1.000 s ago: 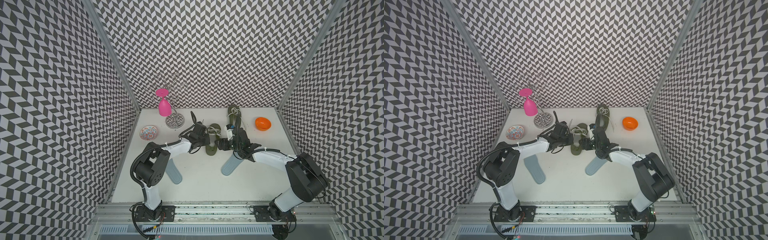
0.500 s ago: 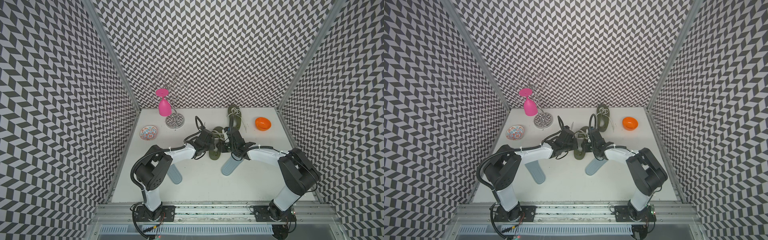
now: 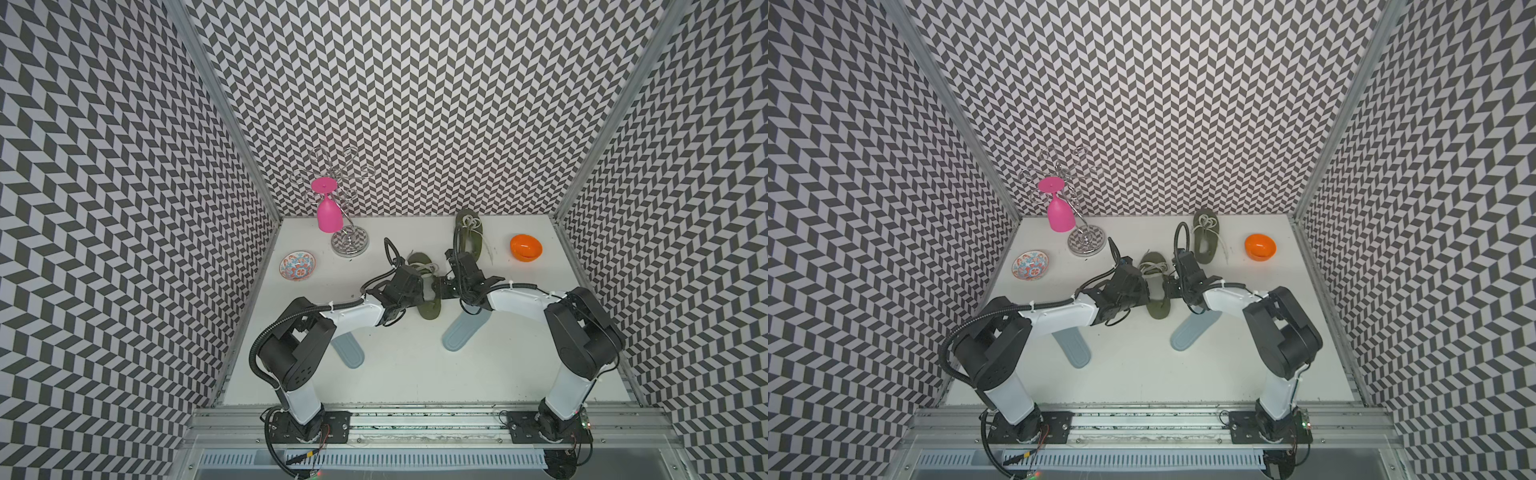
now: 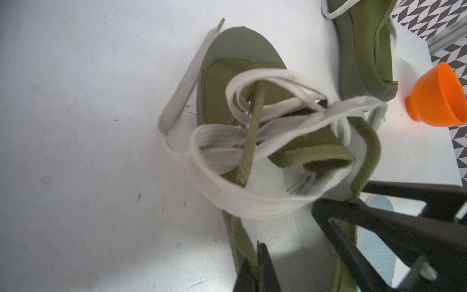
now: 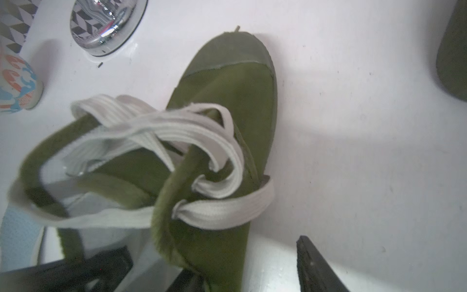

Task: Insert the insole into the shoe
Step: Adjust the shoe at the center of the board.

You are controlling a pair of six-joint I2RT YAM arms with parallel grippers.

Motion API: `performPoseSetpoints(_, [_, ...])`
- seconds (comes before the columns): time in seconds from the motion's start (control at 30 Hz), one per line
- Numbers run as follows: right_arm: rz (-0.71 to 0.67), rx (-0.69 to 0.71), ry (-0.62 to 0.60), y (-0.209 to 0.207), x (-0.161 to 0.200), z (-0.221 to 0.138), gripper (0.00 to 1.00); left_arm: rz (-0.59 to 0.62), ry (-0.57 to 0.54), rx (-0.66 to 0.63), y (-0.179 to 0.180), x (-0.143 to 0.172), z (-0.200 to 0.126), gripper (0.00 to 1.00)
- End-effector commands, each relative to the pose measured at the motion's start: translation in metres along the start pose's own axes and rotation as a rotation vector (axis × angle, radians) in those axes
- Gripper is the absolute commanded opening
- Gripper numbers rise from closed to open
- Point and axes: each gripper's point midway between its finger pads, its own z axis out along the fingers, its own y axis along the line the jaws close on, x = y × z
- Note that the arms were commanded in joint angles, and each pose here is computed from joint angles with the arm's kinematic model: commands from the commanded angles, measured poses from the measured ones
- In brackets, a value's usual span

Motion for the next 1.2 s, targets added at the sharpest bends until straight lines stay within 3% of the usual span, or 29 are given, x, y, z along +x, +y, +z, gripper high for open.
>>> performPoseSetpoints(0.0, [-0.023,0.005,-0.052,0.006,-0.019,0.006,0.53,0.017,-0.019,0.018,-0.008,-0.005,0.000,0.09])
performPoseSetpoints(0.3, [-0.061,-0.006,-0.037,0.007,-0.015,0.018,0.22,0.016,-0.024,-0.034,0.009,-0.016,0.002,0.28])
performPoseSetpoints(0.43, [-0.058,-0.025,-0.037,0.010,-0.012,0.017,0.21,0.016,-0.016,-0.043,0.019,-0.024,0.006,0.20])
performPoseSetpoints(0.6, [-0.021,-0.002,-0.037,-0.008,-0.009,0.013,0.20,0.007,-0.005,-0.009,0.030,-0.027,0.001,0.00])
performPoseSetpoints(0.73, [0.029,-0.066,-0.014,-0.029,0.000,0.015,0.17,-0.018,0.035,0.053,0.048,-0.011,-0.005,0.00])
performPoseSetpoints(0.97, [0.017,-0.168,0.009,-0.019,0.003,0.021,0.14,-0.094,0.060,0.056,0.064,0.010,-0.009,0.00])
performPoseSetpoints(1.07, [-0.012,-0.229,0.006,-0.003,0.000,0.019,0.14,-0.051,0.053,0.040,0.057,0.011,-0.009,0.00])
performPoseSetpoints(1.1, [-0.029,-0.241,0.005,0.003,-0.002,0.017,0.14,-0.022,0.050,0.028,0.053,0.009,-0.009,0.02])
performPoseSetpoints(1.17, [-0.073,-0.252,0.002,0.017,-0.005,0.014,0.14,0.043,0.041,0.006,0.043,0.003,-0.008,0.15])
